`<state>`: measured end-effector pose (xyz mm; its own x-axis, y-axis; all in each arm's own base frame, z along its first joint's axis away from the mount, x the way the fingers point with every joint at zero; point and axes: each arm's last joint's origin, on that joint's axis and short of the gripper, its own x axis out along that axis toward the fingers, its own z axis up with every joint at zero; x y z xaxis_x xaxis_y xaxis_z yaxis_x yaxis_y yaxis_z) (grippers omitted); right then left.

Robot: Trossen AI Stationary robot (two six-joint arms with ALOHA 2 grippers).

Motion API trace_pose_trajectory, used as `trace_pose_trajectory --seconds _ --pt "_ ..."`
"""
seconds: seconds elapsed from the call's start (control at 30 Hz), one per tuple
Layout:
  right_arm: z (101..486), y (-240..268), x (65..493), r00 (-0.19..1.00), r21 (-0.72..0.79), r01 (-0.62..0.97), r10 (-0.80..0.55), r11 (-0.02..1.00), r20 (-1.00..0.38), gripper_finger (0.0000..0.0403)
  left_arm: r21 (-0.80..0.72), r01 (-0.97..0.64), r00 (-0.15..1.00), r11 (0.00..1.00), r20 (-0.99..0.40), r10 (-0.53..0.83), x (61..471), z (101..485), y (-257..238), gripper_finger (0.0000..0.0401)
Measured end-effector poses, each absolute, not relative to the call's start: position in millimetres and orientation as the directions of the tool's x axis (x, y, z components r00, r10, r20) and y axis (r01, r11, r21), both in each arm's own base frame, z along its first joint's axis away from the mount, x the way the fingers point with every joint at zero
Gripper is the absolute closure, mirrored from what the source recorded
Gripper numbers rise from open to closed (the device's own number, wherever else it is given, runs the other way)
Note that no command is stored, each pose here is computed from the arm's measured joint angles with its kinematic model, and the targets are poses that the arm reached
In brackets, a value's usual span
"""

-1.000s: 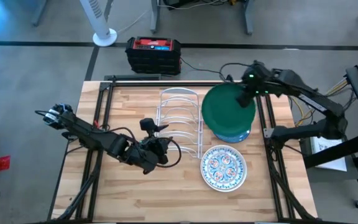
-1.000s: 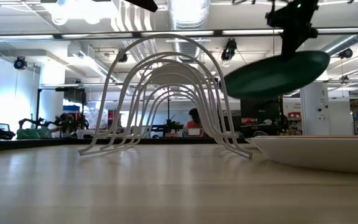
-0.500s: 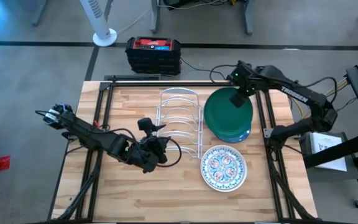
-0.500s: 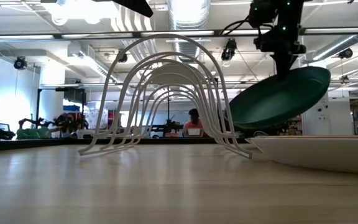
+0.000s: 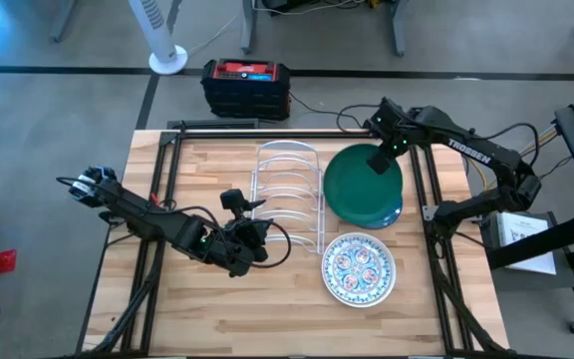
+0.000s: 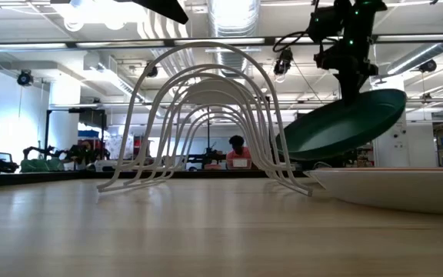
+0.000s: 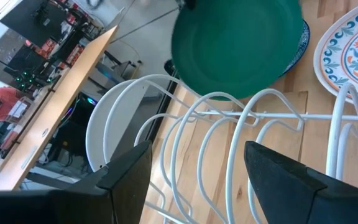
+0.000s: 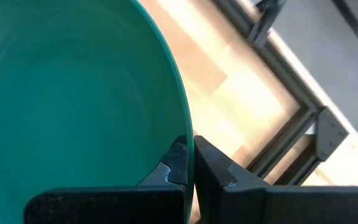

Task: Sort dishes
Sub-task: Remove the green plate from the dish rack

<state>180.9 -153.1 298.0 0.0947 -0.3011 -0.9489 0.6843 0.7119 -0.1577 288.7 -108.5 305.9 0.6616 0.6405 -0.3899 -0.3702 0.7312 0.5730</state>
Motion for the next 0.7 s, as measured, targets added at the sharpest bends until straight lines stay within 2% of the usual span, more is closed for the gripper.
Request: trace_pose_trajectory --seconds 0.7 --pt "230 -149 168 0.061 -0.164 0.674 -0.276 0.720 -0.959 0.0398 0.567 -0.376 0.661 0.733 -0.391 0.641 289 306 -108 0.0156"
